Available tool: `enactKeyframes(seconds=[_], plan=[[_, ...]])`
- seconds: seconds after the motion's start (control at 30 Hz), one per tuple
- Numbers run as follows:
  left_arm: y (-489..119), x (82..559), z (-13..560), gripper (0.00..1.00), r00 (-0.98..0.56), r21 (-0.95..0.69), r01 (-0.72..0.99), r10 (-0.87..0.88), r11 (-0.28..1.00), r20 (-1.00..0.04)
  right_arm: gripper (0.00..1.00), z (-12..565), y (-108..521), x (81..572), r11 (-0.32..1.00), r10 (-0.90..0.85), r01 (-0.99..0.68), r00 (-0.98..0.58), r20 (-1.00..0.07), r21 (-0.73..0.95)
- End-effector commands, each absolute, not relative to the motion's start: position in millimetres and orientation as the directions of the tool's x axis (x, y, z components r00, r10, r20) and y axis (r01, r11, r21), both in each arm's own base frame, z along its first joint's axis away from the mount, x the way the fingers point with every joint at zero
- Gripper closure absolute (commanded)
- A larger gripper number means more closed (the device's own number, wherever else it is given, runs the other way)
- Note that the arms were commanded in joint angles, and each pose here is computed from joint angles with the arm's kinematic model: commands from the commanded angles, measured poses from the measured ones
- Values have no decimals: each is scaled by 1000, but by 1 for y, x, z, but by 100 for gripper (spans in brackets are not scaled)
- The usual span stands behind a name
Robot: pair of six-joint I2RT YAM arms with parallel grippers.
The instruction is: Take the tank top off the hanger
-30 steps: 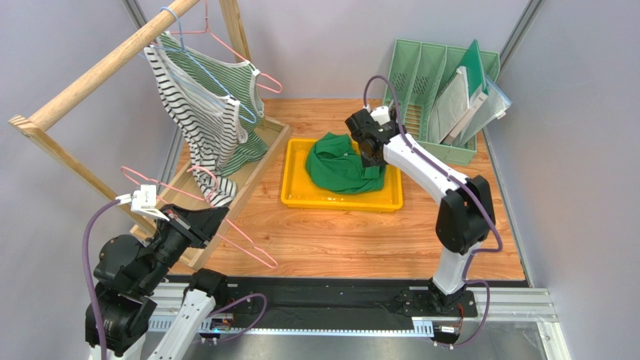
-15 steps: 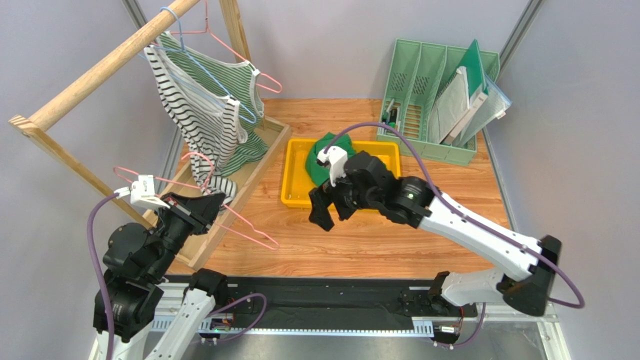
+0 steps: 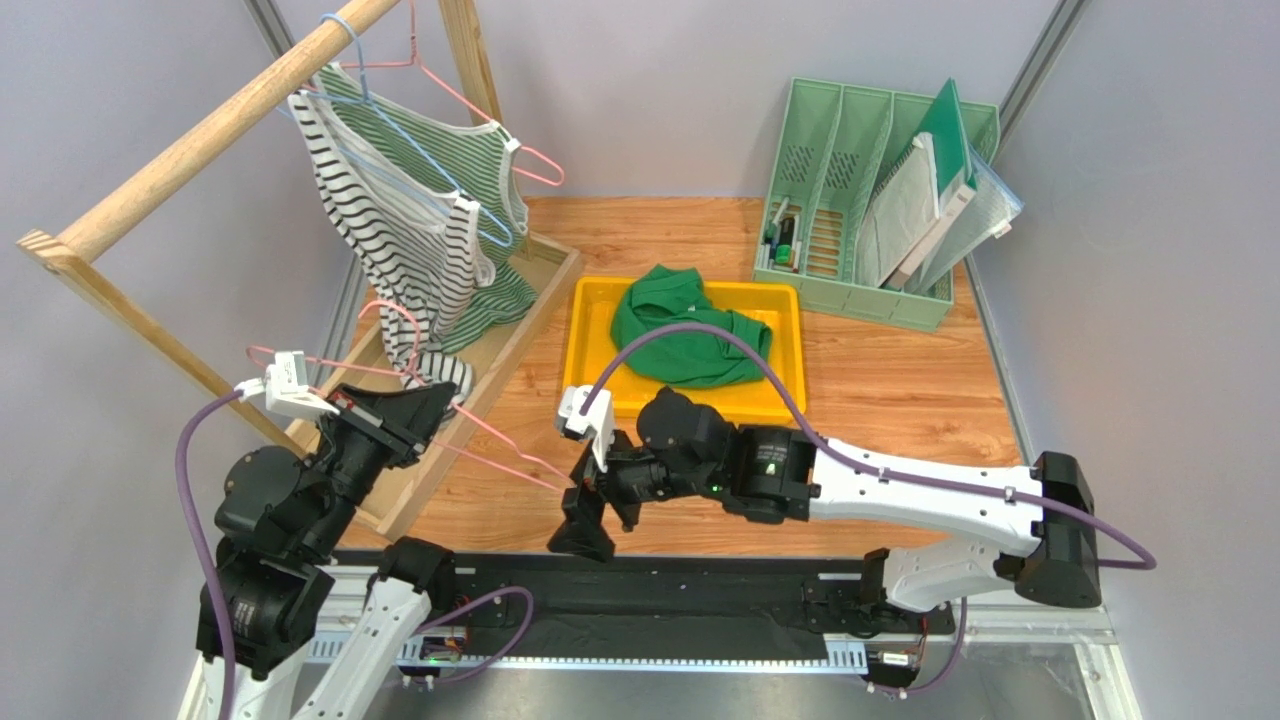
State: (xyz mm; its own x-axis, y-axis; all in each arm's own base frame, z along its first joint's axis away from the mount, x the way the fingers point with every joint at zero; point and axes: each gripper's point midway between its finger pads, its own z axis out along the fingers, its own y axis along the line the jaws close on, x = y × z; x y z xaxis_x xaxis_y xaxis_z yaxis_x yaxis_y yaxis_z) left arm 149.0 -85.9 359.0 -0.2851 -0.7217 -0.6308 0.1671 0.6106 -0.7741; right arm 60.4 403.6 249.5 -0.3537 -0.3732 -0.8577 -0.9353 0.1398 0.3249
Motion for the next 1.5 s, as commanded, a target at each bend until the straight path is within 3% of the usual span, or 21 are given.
enactKeyframes(seconds=[0.0,0.17,0.47,0.7,0.83,0.87,0.9,1.0,1.07,1.1,1.13,1.27,1.47], plan=[[-92,143,375,100,-286,-845,202,-795,496,-535,2,305,428,111,305,-31,-931,-219,-975,199],[-98,140,369,100,-327,-895,189,-834,403,-445,13,316,444,103,215,66,-960,-170,-983,180],[-104,137,367,100,-362,-936,177,-864,305,-350,52,309,447,105,215,88,-967,-124,-988,140],[-106,136,367,100,-373,-948,187,-875,256,-310,55,293,429,98,205,109,-965,-145,-983,165],[-108,137,367,100,-380,-949,183,-872,256,-308,82,297,421,96,219,124,-958,-161,-979,185],[-108,137,366,100,-382,-950,181,-871,256,-308,95,297,419,98,234,123,-953,-165,-979,191],[-108,136,366,100,-384,-949,183,-870,257,-310,100,301,416,102,259,134,-946,-167,-977,197],[-108,136,363,99,-382,-943,182,-864,277,-327,100,303,407,104,288,122,-932,-192,-974,220],[-108,136,361,88,-387,-937,183,-855,297,-346,100,305,402,108,323,118,-915,-215,-969,242],[-109,136,360,75,-391,-935,186,-850,303,-354,100,303,398,107,330,99,-912,-224,-970,244],[-110,135,359,71,-397,-932,190,-844,308,-360,100,305,397,106,328,96,-913,-225,-970,244],[-114,137,360,78,-402,-922,226,-832,315,-383,100,309,392,100,301,99,-920,-231,-968,250],[-121,140,361,75,-431,-919,239,-813,315,-391,100,310,398,100,302,98,-924,-216,-971,236]])
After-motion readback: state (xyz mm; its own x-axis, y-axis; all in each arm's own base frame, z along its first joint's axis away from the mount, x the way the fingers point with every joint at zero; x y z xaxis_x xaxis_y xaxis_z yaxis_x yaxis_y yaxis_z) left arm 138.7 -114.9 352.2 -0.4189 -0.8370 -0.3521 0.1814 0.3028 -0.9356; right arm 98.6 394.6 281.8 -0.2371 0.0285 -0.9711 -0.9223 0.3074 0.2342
